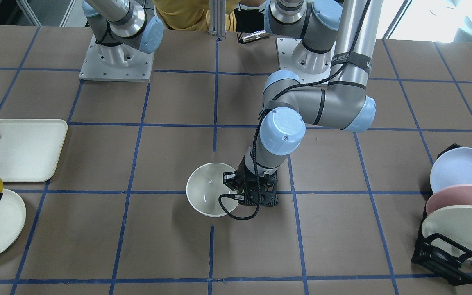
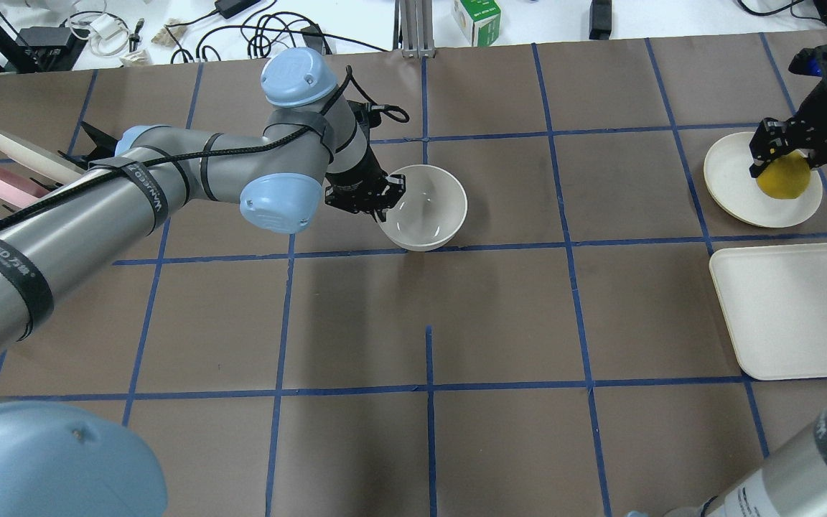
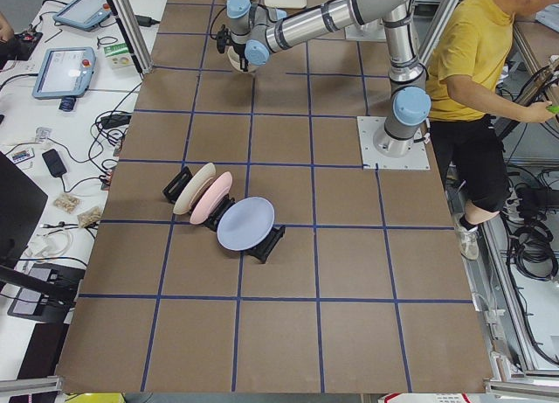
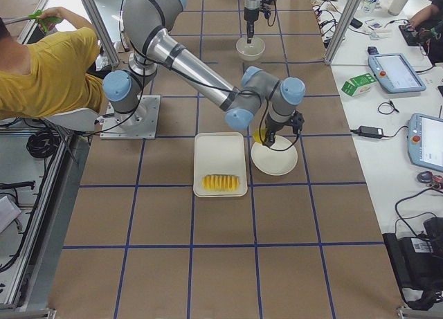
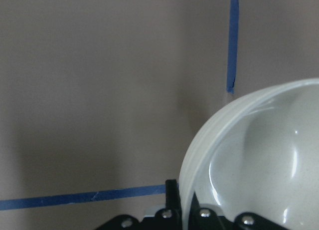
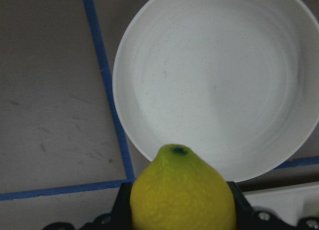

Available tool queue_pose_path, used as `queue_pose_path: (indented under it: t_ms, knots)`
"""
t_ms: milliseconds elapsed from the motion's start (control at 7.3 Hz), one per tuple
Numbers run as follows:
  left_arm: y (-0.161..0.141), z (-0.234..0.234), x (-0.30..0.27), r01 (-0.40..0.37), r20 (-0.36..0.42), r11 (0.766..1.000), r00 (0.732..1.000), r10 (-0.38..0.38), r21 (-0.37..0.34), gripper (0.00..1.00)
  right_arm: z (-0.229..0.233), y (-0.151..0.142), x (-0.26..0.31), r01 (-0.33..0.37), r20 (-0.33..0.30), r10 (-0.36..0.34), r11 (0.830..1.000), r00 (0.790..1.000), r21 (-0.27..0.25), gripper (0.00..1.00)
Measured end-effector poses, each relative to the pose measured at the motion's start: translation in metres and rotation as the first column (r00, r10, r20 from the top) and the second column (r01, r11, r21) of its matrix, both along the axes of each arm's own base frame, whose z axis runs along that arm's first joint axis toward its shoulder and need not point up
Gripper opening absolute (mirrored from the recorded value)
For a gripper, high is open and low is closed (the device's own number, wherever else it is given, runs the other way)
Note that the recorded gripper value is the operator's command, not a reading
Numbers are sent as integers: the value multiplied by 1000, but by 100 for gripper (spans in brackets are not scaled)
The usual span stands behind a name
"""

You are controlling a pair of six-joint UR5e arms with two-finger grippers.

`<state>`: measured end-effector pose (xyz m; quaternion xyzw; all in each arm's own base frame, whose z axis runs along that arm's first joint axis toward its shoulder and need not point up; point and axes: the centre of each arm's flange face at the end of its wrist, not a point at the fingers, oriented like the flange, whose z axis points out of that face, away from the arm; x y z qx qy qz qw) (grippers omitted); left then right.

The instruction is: Place bowl and put lemon in it

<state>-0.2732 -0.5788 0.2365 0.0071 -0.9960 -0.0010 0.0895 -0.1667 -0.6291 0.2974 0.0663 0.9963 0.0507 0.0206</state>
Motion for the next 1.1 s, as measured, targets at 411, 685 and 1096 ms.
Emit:
queue_pose_path:
  t_ms: [411,685,1096]
  knots:
    - [7,-15,-2,-5,2,1000,1000,5,16,99,67,8,148,-36,-24,35,999,999,-23,0]
    - [8,-12,-1,-24,1,1000,1000,24,13,100,78,15,237,-52,-31,51,998,998,-33,0]
    - [-3,67,12,-32,-5,999,999,32,-24,100,69,28,345,-39,-5,39,998,999,-42,0]
